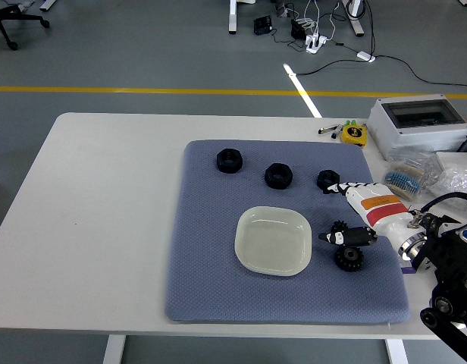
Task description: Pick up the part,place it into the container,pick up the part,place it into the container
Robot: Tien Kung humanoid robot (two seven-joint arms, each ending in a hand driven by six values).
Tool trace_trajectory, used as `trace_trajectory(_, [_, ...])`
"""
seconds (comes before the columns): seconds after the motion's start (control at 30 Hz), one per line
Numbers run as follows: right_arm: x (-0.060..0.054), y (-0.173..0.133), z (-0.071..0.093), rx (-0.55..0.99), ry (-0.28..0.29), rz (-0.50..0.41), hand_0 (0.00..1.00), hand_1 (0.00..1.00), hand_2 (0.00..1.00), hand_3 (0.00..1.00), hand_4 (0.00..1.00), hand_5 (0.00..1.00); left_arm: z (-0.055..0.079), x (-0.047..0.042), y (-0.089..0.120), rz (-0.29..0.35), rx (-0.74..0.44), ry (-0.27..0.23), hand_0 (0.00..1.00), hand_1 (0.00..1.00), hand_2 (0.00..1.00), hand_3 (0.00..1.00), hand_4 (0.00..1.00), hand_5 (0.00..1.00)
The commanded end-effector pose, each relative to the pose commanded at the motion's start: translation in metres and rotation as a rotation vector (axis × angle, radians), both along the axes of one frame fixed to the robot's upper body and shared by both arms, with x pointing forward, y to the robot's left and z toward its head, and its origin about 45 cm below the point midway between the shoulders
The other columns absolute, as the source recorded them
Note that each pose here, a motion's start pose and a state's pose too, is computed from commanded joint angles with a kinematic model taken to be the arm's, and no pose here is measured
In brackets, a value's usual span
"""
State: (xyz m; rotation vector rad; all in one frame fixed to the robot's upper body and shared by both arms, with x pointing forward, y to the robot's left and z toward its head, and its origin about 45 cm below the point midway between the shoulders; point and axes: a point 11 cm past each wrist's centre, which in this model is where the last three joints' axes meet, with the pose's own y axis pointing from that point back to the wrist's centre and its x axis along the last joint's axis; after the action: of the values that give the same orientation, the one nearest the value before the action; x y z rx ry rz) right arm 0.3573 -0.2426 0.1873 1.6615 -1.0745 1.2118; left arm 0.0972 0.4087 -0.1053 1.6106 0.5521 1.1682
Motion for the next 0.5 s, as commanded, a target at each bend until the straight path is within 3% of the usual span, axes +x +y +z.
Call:
trace_trajectory(0.3, [0.009,0.001,-0.014,0.020,0.004,-0.030,0.531,0.612,0.679,0.630,0.949,0.460,-0.001,-0.0021,0.000,-0.002,-0.001,0.006,0.702,0.651,0.672,0.577,0.671,0.625])
trace_trajectory(0.33, [0.010,0.001,-0.015,0.017,0.002,-0.033,0.475,0.576,0.631,0.572,0.900,0.435,-0.001,-0.0024,0.000,-0.002,-0.001,0.007,0.702,0.651,0.672,0.577,0.671,0.625])
trace_trajectory(0.5, [0.013,-0.003,-0.020,-0.012,0.010,-0.043,0.475,0.576,0.631,0.572,0.900,0.435,-0.001,-0.0030,0.000,-0.002,-0.001,0.008,0.703,0.650,0.672,0.577,0.670,0.625])
